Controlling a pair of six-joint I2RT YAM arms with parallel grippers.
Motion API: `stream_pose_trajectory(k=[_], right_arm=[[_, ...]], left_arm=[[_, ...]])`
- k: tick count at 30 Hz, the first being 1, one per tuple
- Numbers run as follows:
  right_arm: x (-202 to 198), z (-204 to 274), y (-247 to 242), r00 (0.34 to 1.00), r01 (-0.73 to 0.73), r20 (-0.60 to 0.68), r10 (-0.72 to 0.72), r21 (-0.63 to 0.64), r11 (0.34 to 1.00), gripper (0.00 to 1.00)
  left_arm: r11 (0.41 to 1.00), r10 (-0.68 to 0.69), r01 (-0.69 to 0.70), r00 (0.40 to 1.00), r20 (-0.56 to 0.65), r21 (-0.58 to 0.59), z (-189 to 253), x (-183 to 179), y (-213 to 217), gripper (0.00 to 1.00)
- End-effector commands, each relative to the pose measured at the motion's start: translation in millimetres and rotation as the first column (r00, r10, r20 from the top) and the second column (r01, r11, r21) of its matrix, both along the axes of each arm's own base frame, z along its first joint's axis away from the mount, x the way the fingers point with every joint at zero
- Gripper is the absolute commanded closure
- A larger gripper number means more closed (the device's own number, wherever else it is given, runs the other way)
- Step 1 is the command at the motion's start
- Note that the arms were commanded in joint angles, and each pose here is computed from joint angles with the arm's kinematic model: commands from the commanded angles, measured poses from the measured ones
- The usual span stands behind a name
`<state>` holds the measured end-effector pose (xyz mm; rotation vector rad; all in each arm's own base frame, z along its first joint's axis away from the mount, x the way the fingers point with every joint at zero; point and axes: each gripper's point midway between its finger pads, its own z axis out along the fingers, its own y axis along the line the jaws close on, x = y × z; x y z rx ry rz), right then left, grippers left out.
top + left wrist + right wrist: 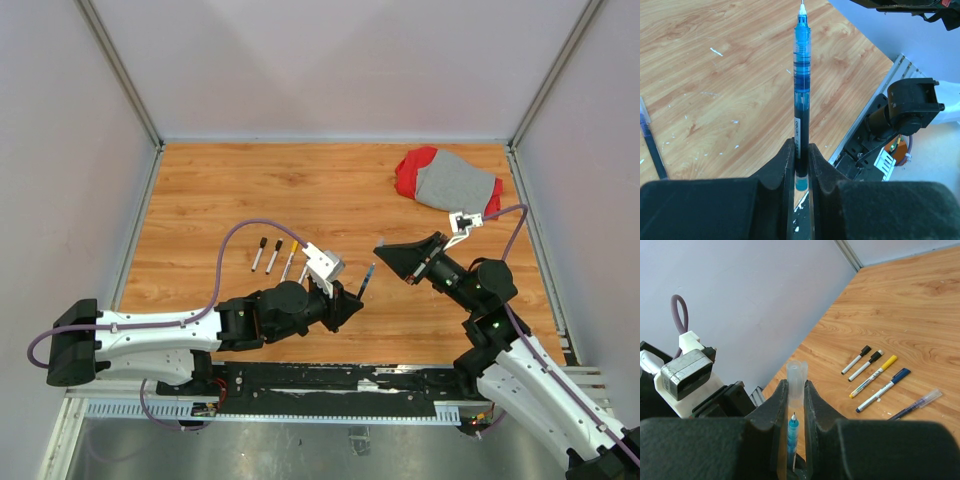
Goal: Insert the pens into the pen caps
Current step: Insert the pen cap onto the pen.
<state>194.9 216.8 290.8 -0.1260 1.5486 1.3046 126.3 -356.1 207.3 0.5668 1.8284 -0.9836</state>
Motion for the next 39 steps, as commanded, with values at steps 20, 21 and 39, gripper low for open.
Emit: stream_pose_trajectory(k=[20, 21, 39], right_arm=[[-11, 7, -1, 0.998, -0.041, 0.037, 0.041, -0.004, 0.999, 0.99], [-11, 6, -1, 0.998, -0.042, 0.034, 0.043, -0.005, 0.999, 0.99], [-13, -10, 1, 0.998, -0.060, -0.003, 0.060, -0.016, 0.998, 0.99]], left_arm=[[0.999, 0.009, -0.007, 0.999, 0.031, -0.046, 19, 2, -4, 0.99], [0.999, 0.009, -0.007, 0.999, 0.032, -0.045, 19, 2, -4, 0.99], [0.999, 0.014, -0.012, 0.999, 0.034, -0.045, 20, 2, -3, 0.99]])
